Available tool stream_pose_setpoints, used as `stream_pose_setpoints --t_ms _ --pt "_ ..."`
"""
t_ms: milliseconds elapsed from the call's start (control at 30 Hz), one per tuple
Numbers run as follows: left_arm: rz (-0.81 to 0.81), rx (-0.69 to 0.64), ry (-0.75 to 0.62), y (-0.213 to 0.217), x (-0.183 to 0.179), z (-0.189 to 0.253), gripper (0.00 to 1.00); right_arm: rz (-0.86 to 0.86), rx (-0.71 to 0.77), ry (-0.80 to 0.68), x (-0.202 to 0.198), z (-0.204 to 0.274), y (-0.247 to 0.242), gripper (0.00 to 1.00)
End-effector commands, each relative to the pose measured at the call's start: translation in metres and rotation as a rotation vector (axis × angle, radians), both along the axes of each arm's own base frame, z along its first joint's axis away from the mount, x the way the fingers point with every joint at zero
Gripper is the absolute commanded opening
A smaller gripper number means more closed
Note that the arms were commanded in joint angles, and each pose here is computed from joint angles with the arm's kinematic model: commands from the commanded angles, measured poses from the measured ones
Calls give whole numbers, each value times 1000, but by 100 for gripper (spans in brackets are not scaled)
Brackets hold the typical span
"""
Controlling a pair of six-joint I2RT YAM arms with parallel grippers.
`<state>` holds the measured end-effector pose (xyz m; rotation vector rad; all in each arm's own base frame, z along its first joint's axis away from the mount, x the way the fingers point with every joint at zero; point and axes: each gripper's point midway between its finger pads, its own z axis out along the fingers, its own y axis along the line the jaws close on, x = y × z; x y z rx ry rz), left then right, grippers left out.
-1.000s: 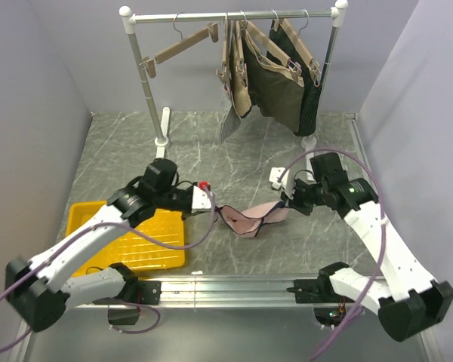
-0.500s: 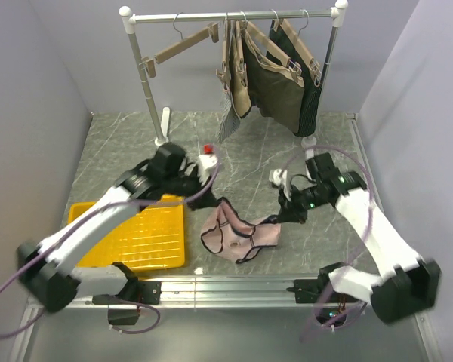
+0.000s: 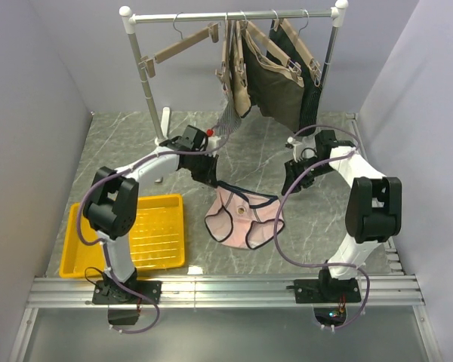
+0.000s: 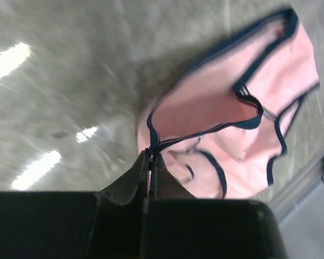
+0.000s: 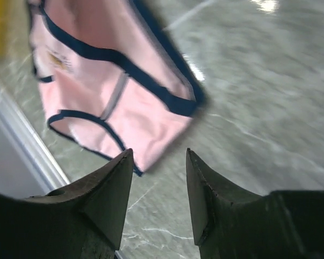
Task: Clip the underwear to the hanger
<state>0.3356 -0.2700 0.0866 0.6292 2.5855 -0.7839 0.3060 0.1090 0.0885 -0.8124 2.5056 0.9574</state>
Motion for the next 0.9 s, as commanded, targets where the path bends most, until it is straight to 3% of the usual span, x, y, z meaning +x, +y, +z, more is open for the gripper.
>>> stream_pose_setpoints --t_ms 0,267,567,767,867 --pt "82 -13 -54 4 40 11 0 -149 -66 -80 34 11 -10 51" --pt "59 -24 -8 -2 43 -3 0 -246 -154 -19 36 -7 12 38" --pt "50 -8 -16 3 39 -7 2 -288 -317 19 39 -35 37 45" --pt "46 -5 -24 4 38 -6 3 -301 -408 56 37 -59 30 43" --pt "43 -9 -24 4 37 -6 3 -298 -408 64 37 -63 30 36"
